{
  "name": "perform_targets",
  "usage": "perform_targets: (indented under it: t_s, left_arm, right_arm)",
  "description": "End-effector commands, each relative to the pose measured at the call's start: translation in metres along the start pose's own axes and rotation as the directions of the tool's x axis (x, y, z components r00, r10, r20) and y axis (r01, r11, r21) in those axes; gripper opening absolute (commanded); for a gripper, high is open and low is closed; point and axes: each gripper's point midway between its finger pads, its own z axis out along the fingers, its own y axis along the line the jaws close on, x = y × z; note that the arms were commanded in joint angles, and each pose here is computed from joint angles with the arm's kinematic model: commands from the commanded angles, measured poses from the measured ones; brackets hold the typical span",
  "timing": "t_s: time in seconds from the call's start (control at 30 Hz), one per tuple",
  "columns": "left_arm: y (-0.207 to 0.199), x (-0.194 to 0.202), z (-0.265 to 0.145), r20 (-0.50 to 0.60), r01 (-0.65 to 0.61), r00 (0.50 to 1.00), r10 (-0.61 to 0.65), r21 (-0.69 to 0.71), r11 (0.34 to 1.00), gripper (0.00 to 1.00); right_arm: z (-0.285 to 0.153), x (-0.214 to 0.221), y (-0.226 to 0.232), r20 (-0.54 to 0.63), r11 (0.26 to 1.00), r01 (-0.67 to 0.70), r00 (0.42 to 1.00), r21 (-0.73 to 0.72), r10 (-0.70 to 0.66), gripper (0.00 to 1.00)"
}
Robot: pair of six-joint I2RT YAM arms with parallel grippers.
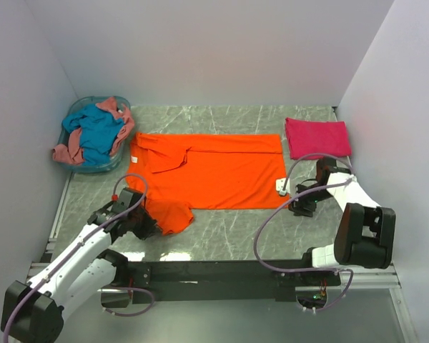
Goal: Fold and stack the t-shirts
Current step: Fold the tshirt
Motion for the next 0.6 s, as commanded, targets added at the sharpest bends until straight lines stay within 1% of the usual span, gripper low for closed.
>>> perform_targets:
  t_s: [0.0, 0.07, 0.17, 0.37, 0.47, 0.5, 0.57]
  left_arm:
    - [-0.017, -0.006, -0.012, 0.019, -0.027, 0.999, 0.026, 0.046, 0.999, 0.01]
    - [-0.019, -0.006, -0.012, 0.017, -0.034, 0.999, 0.033, 0.05, 0.998, 0.01]
    - [-0.023, -0.005, -0.014, 0.009, -0.036, 0.999, 0.035, 0.061, 0.997, 0.01]
    - [-0.029, -0.01, -0.02, 0.032, -0.046, 0.999, 0.044, 0.067, 0.997, 0.01]
    - [-0.033, -0.014, -0.025, 0.047, -0.052, 0.998, 0.048, 0.073, 0.996, 0.01]
    - [-0.037, -0.016, -0.028, 0.056, -0.054, 0.997, 0.049, 0.084, 0.995, 0.01]
    - [-0.039, -0.019, -0.031, 0.073, -0.06, 0.996, 0.054, 0.083, 0.995, 0.0]
  right_arm:
    - [0.002, -0.006, -0.018, -0.023, 0.997, 0.075, 0.997, 0.026, -0.075, 0.6]
    - [0.006, -0.007, -0.025, -0.034, 0.996, 0.079, 0.996, 0.045, -0.077, 0.59]
    - [0.013, -0.009, -0.029, -0.035, 0.997, 0.074, 0.997, 0.027, -0.073, 0.58]
    - [0.027, -0.008, -0.027, -0.079, 0.996, 0.084, 0.993, -0.009, -0.084, 0.53]
    - [0.03, -0.006, -0.028, -0.094, 0.997, 0.072, 0.993, -0.012, -0.073, 0.46]
    - [0.031, -0.006, -0.028, -0.095, 0.997, 0.071, 0.993, -0.013, -0.072, 0.4]
    - [0.03, -0.006, -0.03, -0.098, 0.998, 0.06, 0.993, -0.007, -0.06, 0.32]
